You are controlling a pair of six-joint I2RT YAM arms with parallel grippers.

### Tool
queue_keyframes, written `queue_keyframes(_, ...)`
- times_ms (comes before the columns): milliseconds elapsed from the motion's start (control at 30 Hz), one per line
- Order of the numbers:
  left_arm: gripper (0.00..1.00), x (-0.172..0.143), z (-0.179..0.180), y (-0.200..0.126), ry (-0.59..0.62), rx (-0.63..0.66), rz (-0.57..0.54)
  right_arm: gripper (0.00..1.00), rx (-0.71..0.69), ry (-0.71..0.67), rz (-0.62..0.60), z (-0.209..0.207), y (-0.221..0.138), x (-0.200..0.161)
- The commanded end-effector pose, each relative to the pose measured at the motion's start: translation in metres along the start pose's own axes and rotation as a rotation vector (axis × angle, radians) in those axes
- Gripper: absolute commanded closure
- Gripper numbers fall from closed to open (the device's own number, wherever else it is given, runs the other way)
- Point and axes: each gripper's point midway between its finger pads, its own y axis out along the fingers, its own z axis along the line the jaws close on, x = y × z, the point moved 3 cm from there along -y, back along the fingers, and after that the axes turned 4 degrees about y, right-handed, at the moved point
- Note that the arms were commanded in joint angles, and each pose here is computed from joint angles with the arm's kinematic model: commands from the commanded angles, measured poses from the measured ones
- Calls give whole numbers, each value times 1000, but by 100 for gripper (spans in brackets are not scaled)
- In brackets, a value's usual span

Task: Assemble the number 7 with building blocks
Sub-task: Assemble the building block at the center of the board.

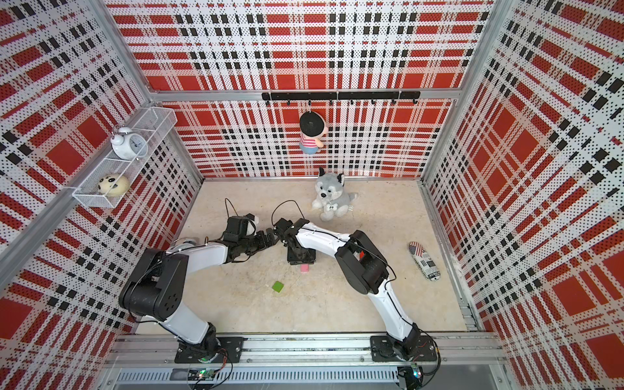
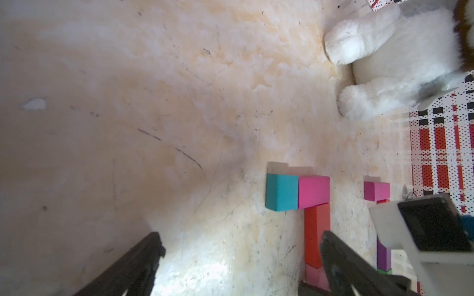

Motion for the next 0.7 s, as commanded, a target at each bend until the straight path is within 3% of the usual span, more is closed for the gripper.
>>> queue_keyframes(0, 2, 5, -5, 0, 17, -16, -9, 51, -16, 5, -6, -2, 1, 5)
queue_keyframes(333, 2, 3, -2, -4, 17, 5, -7, 48, 46, 18, -99, 5, -43, 15)
queue_keyframes(467, 2, 9, 18, -13, -25, 33, -22, 44, 131, -183, -200, 28, -73, 5)
queue_keyframes(667, 2, 35, 59, -52, -113, 79, -116, 38, 243, -524, -259, 49, -87, -35)
